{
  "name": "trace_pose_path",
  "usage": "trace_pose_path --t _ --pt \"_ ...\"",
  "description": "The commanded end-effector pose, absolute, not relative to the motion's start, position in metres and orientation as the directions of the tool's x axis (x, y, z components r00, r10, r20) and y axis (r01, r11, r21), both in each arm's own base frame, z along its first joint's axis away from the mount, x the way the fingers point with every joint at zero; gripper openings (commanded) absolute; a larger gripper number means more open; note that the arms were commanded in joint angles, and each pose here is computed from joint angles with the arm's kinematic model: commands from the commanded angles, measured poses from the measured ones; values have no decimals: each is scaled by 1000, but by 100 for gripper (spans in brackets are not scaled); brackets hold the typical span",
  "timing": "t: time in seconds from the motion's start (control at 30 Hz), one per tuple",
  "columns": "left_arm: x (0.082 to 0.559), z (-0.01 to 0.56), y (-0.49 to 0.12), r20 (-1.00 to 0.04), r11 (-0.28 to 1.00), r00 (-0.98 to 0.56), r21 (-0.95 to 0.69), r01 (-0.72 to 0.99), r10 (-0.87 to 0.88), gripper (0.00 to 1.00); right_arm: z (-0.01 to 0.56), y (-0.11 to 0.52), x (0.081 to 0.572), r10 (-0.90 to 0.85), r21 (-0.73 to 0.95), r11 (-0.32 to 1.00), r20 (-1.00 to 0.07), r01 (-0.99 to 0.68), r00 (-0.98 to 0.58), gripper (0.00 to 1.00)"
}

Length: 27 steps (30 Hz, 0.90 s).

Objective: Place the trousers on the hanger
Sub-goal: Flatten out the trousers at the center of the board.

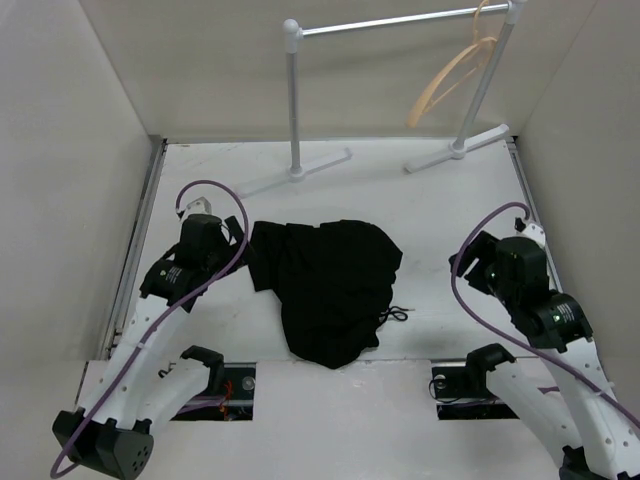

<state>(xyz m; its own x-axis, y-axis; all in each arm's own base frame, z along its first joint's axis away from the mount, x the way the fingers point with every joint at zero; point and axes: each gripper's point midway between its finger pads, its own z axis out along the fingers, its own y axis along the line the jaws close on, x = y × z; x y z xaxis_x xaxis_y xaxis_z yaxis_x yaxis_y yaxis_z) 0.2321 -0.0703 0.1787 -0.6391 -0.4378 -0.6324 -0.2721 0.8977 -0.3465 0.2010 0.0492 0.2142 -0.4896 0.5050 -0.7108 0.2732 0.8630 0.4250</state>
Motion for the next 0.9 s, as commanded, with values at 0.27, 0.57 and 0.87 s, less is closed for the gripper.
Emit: trace_pose_path --t 0.27,0.57,0.87 --pt "239 168 -82 -606 876 -649 -427 -223 -460 59 209 76 203 509 496 848 -660 188 -553 24" --pt "253 128 -96 -540 861 -692 -440 -254 -480 43 175 171 186 385 617 786 -519 -23 -763 35" --pt "272 84 -125 -483 852 -737 -464 -242 -473 73 145 218 210 293 590 797 -565 -129 -772 71"
